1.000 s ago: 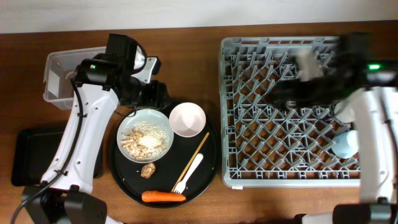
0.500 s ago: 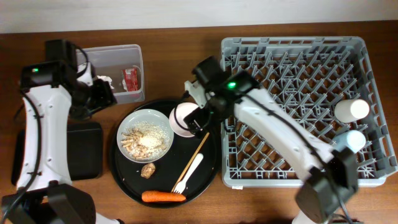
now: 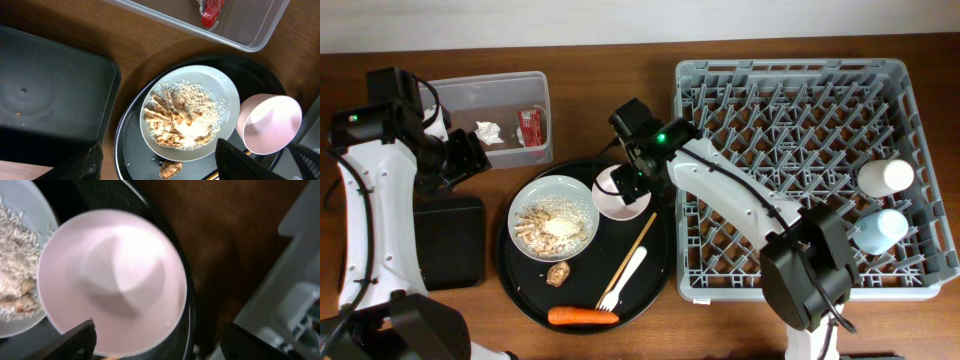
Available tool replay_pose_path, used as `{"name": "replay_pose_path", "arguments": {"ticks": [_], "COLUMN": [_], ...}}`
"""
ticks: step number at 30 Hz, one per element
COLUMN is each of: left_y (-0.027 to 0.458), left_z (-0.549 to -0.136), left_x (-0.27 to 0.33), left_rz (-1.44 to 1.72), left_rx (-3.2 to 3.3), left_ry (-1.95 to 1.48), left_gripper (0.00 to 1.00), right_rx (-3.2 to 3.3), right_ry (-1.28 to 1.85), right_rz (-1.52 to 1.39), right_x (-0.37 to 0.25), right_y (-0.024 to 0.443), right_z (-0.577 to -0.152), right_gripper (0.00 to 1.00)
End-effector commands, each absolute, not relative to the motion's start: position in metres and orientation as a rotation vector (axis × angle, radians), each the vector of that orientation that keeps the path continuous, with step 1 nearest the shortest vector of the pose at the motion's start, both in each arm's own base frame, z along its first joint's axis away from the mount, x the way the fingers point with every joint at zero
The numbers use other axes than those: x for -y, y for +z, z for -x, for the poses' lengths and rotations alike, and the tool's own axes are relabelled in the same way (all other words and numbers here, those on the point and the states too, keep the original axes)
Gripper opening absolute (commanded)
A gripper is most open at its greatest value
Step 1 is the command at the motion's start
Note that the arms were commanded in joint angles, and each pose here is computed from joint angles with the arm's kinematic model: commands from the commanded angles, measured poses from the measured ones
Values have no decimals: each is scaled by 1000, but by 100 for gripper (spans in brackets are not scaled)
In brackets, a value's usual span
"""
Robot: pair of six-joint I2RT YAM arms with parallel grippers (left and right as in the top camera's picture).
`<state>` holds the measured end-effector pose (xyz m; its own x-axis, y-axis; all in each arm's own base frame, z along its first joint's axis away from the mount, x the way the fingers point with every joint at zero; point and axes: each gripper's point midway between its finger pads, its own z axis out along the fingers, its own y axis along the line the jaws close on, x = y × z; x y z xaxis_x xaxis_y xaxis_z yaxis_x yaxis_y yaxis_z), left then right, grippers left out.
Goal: Sort waste into correct bins and load items into the dishwasher rack
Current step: 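Reach the right gripper to the pink bowl and grasp it, then carry the pink bowl into the rack and set it down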
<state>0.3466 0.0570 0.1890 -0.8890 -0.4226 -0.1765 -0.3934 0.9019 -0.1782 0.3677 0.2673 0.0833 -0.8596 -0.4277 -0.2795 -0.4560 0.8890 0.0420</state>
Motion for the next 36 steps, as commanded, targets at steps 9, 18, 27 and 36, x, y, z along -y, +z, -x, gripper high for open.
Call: {"name": "replay_pose_path", "arguments": {"ticks": [9, 18, 27, 36], "left_y": [192, 192, 192, 192], "left_z": [-346, -346, -345, -345], "left_x": [-59, -59, -59, -59], "left_rz": [641, 641, 642, 642], "left_rx": [-2845, -2845, -2847, -2847], "left_ry": [-193, -194, -194, -194], "left_gripper": [71, 71, 71, 71], "right_rx": [-2869, -2876, -2850, -2864], "right_ry": [92, 87, 96, 89], "right_rz": [665, 666, 659, 663], "right_x": [-269, -268, -272, -270], "right_y": [33, 38, 53, 52], "right_z": [-370, -370, -377, -374], "right_gripper": [67, 17, 29, 27]}}
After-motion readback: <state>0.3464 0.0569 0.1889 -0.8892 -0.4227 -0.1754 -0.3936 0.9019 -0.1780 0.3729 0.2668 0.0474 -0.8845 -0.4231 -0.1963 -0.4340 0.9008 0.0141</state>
